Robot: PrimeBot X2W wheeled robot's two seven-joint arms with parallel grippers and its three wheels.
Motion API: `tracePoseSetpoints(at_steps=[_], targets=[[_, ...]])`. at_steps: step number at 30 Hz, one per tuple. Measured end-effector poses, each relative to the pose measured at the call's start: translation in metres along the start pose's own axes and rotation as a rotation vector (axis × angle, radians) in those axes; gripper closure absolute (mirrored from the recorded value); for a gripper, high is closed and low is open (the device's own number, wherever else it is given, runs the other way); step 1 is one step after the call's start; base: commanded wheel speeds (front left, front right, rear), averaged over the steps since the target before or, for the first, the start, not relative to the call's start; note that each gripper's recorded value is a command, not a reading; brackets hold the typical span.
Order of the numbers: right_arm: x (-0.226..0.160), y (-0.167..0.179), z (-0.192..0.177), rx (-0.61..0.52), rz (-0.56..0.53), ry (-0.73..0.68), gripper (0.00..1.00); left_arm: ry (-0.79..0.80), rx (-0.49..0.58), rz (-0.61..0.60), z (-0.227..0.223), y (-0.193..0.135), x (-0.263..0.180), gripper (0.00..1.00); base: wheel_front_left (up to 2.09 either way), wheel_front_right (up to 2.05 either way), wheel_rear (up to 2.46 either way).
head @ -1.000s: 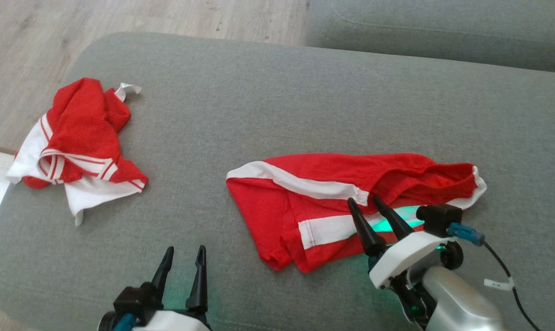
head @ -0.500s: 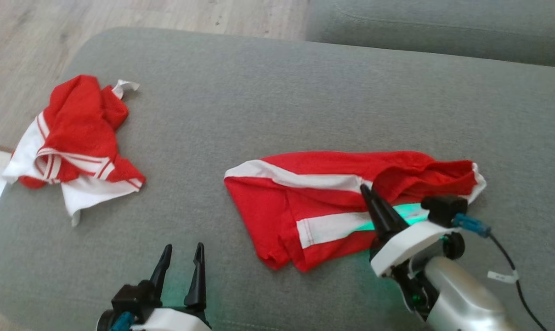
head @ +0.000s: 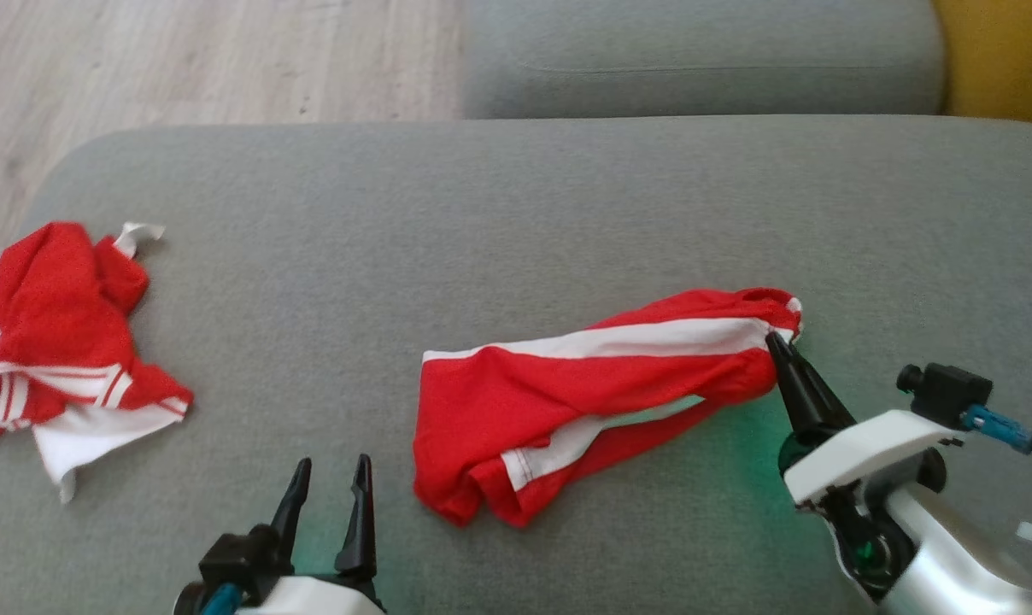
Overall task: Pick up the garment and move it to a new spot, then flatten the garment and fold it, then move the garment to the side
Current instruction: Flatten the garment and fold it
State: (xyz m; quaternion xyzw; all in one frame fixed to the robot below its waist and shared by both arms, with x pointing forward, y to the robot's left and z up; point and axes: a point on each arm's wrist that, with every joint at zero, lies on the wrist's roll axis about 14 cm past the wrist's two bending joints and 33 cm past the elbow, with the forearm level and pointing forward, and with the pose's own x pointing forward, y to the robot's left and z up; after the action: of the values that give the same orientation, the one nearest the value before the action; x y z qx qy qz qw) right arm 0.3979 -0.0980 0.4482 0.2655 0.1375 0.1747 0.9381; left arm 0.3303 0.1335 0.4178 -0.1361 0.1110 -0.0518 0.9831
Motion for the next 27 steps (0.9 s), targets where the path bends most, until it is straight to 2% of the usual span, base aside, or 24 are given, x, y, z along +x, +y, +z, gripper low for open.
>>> tracePoseSetpoints(at_steps=[4,10,16,19,20,21,27], targets=[[-0.017,-0.013,0.001,0.015,-0.028,0.012,1.00,-0.005,0.005,-0.023,0.002,-0.007,0.004,0.00,0.00,0.00,0.00],[-0.052,-0.045,-0.026,0.048,-0.125,0.080,1.00,-0.012,0.008,-0.036,0.005,-0.011,0.005,0.00,0.00,0.00,0.00],[-0.064,-0.068,-0.015,0.045,-0.192,0.052,1.00,-0.012,0.010,-0.037,0.004,-0.011,0.004,0.00,0.00,0.00,0.00],[-0.070,-0.083,-0.010,0.007,-0.231,0.050,1.00,0.004,0.007,-0.034,-0.002,-0.010,0.000,0.00,0.00,0.00,0.00],[-0.072,-0.087,-0.010,-0.003,-0.243,0.050,0.48,0.007,0.007,-0.033,-0.003,-0.010,-0.001,0.00,0.00,0.00,0.00],[-0.073,-0.091,-0.009,-0.017,-0.256,0.047,0.00,0.009,0.006,-0.033,-0.003,-0.010,-0.001,0.00,0.00,0.00,0.00],[-0.064,-0.101,0.025,-0.212,-0.282,-0.032,0.00,0.017,-0.006,-0.052,-0.006,-0.015,-0.001,0.00,0.00,0.00,0.00]])
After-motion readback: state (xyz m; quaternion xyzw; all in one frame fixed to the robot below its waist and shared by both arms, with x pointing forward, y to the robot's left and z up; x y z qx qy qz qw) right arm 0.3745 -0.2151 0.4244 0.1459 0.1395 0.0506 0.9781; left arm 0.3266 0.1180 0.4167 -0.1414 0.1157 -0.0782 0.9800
